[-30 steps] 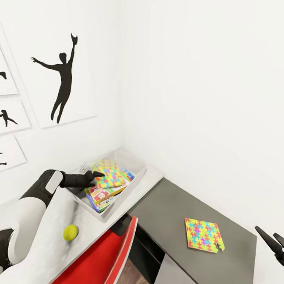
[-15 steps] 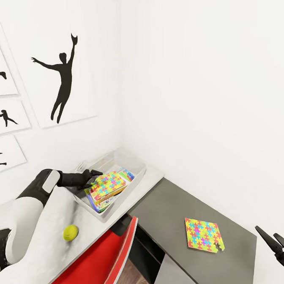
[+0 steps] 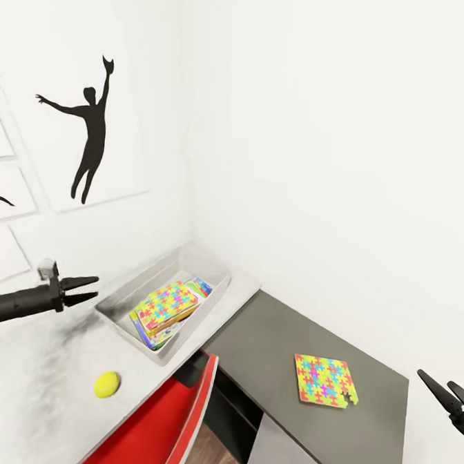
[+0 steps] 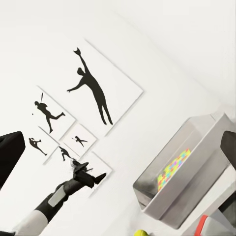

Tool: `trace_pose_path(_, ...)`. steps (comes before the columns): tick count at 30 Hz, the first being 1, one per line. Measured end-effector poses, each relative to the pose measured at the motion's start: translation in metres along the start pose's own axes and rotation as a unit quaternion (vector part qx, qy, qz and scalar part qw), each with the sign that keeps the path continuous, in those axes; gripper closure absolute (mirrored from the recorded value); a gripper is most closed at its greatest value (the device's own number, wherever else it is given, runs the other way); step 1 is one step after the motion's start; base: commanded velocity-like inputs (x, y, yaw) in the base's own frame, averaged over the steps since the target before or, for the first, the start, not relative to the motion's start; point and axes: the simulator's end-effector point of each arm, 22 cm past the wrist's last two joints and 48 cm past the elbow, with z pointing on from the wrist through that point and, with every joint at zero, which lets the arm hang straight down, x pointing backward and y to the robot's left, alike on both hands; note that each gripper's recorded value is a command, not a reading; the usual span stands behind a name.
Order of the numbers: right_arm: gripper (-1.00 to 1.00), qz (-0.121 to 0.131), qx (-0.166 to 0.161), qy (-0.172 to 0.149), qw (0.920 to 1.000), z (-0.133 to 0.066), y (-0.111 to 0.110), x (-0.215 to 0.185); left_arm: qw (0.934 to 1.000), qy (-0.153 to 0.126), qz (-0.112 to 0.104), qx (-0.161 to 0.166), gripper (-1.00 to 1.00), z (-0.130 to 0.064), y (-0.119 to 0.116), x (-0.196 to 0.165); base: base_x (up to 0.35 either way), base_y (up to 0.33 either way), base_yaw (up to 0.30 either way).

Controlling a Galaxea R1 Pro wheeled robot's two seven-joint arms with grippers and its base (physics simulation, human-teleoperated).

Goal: Put all the toys in the child's room - the three board games (two on the bed and one on the table), the two jigsaw puzzles on the table, and the tennis ball on the table - inside the toy box on the table in the child's room.

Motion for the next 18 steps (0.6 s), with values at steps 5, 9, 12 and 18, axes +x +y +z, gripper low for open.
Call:
trace_pose_path(5, -1.0, -0.001, -0.002, -0.001, 1.0, 0.0, 0.001, 0.0, 0.9996, 0.026, 0.007, 0.009, -1.0, -0.028, 0.016, 0.06, 0.0, 0.0, -0.226)
trace_pose_path(9, -1.0, -0.002, -0.003, -0.001, 1.0, 0.0, 0.002, -0.001, 0.9987, 0.038, 0.011, 0.033, -1.0, -0.042, 0.019, 0.098, 0.0, 0.0, -0.128)
trace_pose_path(12, -1.0, -0.003, -0.003, -0.002, 1.0, 0.0, 0.002, 0.0, 0.9978, 0.043, 0.009, 0.049, -1.0, -0.053, 0.021, 0.121, 0.0, 0.0, -0.03)
trace_pose_path(18, -1.0, -0.003, -0.002, -0.003, 1.0, 0.001, 0.002, 0.001, 0.9981, 0.026, 0.011, 0.056, -1.0, -0.066, 0.019, 0.117, 0.0, 0.0, -0.006)
